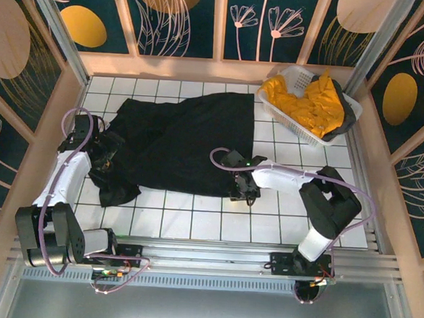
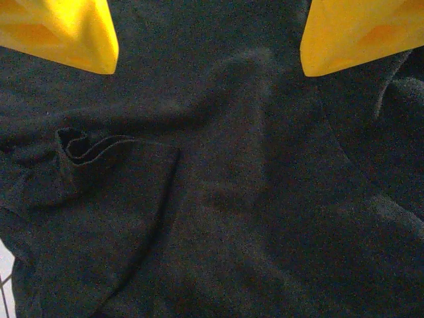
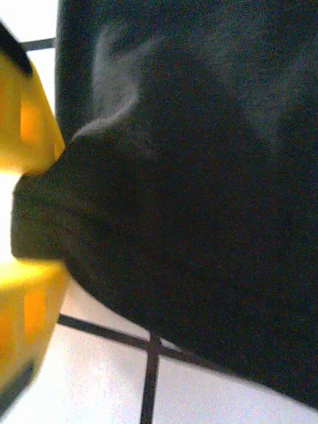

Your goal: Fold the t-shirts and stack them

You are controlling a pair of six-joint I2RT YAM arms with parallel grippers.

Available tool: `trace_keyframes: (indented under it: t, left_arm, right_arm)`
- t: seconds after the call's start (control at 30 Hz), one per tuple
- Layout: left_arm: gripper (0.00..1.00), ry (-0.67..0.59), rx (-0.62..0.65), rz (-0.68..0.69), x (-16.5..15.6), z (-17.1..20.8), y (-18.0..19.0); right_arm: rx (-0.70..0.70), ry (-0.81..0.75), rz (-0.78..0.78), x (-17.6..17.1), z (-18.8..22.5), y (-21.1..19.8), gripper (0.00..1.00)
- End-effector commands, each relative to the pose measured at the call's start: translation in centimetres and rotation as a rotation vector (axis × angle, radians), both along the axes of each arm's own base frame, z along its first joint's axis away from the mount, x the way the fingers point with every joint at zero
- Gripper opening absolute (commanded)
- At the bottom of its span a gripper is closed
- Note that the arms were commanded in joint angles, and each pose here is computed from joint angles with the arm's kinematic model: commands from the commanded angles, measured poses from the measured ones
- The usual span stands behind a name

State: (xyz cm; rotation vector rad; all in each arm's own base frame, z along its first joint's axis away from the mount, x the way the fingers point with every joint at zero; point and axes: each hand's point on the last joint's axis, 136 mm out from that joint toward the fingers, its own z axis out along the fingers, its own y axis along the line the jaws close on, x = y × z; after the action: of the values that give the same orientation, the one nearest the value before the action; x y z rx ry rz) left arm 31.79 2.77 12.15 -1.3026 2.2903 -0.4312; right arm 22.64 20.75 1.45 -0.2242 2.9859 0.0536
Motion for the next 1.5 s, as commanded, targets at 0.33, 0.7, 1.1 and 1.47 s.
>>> trace_keyframes:
  t: [0.33, 0.7, 1.1, 1.47]
  left_arm:
    - [0.73, 0.111, 0.078, 0.032, -3.9, -1.4, 1.2]
    - [0.59, 0.268, 0.094, 0.010, -8.5, -6.2, 0.9]
    - [0.45, 0.326, 0.112, -0.044, -9.1, -9.6, 0.9]
    - [0.43, 0.288, 0.017, -0.058, -8.7, -11.1, -0.7]
  right_arm:
    - [-0.080, -0.053, -0.403, 3.1, 1.6, -12.3, 0.00]
    - [-0.062, -0.039, -0.406, 4.0, 0.8, -12.7, 0.00]
    - [-0.032, -0.015, -0.416, 4.4, 0.6, -13.8, 0.00]
    - [-0.014, -0.002, -0.422, 4.2, 0.4, -13.5, 0.00]
